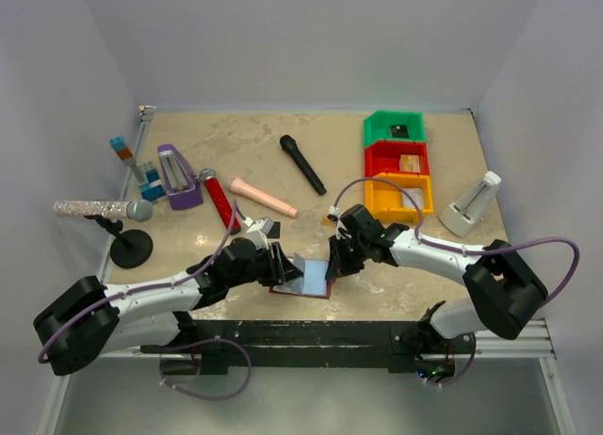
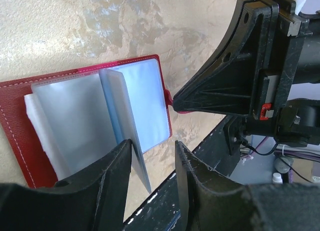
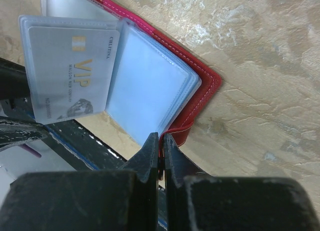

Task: Take the credit cards out of the card holder
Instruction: Remove the credit card from the card holder.

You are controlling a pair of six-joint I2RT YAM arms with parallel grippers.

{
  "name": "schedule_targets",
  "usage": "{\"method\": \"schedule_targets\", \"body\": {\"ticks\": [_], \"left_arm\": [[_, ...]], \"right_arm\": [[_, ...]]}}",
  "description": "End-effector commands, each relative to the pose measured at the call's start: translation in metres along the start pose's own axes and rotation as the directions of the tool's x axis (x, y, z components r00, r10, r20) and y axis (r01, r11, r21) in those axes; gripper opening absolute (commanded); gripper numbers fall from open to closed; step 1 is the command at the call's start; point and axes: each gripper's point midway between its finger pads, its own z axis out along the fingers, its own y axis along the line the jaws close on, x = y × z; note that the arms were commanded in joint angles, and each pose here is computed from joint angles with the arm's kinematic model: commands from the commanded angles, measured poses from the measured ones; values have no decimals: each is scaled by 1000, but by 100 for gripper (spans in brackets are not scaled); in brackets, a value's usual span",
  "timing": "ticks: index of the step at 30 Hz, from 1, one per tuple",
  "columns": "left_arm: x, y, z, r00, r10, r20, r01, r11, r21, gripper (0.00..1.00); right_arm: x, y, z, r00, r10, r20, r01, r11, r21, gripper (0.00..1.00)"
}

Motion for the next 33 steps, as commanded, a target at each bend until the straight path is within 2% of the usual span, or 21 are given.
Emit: {"method": "schedule_targets", "body": {"ticks": [1,13,15,19,23,25,30,33], "left_arm": [[-12,-11,-2,999,28,45,-29,999,22,44],[-11,56,-37,991,20,133,15,966,-258,44],[-15,62,-44,988,30,154,16,957,-290,44],[-25,65,-57,979,54,197,13,946,-324,44],[-40,55,-67,966,85,245,-4,949,-315,43],[-48,44,-69,958,99,268,-21,959,-282,42],[-57,6,-59,948,130,291,-101,988,-112,37],[-57,-15,-48,946,143,289,-150,989,0,31]], "right_arm": [[-4,4,-1,1000,-17,14,17,1000,-23,0],[0,-13,-7,1000,-13,20,12,997,73,0],[-2,-15,-10,999,-13,31,10,996,88,9],[-6,-19,-22,998,-27,61,19,991,129,34],[-17,-14,-45,990,-59,129,40,988,147,45],[-24,1,-58,978,-92,187,76,993,92,46],[-49,60,-84,900,-138,414,230,956,-180,53],[-51,91,-85,895,-107,434,274,898,-344,58]]}}
